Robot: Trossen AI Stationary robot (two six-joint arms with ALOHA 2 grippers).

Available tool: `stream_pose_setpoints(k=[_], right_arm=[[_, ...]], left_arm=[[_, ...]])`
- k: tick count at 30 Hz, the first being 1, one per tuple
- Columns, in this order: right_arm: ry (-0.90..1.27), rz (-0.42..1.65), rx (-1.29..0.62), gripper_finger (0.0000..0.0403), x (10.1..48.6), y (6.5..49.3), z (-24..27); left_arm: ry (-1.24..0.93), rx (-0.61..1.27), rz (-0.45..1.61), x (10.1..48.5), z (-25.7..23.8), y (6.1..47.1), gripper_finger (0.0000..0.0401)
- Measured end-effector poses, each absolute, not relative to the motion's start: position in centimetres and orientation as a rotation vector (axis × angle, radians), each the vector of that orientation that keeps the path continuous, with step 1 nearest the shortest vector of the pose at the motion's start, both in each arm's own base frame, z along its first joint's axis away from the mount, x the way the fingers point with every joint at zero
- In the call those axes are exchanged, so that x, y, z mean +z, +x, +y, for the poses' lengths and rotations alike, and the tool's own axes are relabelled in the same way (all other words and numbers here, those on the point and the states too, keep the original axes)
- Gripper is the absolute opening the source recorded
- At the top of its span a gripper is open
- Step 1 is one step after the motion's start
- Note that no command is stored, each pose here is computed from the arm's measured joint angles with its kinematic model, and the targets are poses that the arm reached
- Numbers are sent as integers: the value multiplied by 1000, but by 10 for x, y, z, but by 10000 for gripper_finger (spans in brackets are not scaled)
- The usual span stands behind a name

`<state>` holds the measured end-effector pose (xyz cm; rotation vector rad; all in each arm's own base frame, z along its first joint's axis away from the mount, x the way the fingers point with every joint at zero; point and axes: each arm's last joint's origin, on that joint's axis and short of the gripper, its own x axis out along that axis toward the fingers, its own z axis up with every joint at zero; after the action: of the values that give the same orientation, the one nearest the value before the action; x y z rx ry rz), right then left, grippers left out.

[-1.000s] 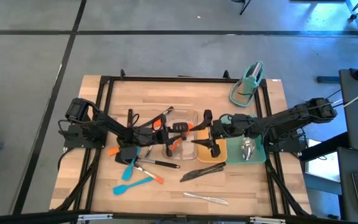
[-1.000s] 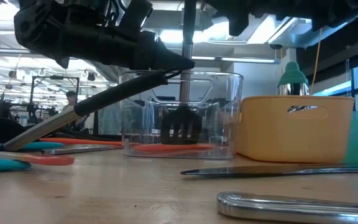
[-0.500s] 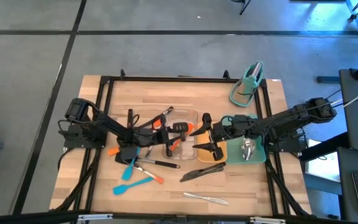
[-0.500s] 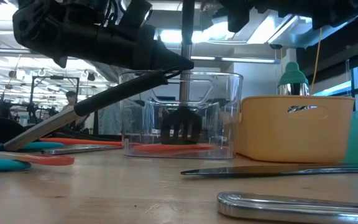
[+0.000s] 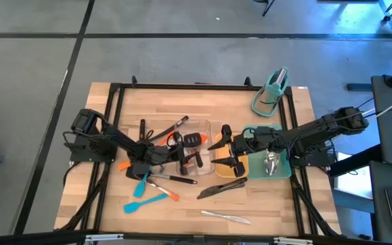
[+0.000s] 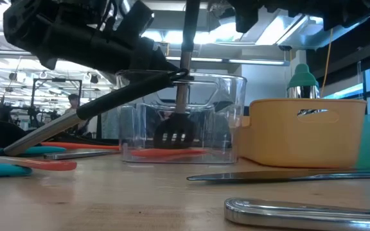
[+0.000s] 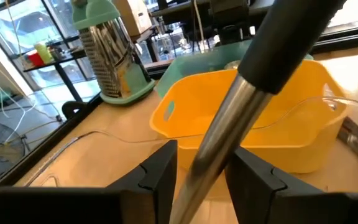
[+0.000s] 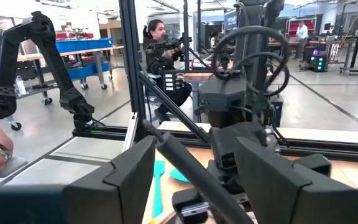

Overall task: Pick & Place Kitchen Items
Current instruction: Put the black spatula into the transparent bin

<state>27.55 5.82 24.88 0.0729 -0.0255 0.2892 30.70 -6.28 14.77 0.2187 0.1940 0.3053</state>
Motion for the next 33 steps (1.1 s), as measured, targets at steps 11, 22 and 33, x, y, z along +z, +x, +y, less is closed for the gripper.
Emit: stream_pose_setpoints(k=[11, 22, 33], right_arm=[[92, -34, 290, 222, 250, 275, 58], [110, -30, 292, 222, 250, 275, 58], [121, -26, 311, 222, 249, 275, 59]], left_arm=[[184, 284, 254, 163, -71, 305, 142], [123, 222, 510, 179, -75, 310, 198], [82, 151, 815, 218, -72, 313, 215]])
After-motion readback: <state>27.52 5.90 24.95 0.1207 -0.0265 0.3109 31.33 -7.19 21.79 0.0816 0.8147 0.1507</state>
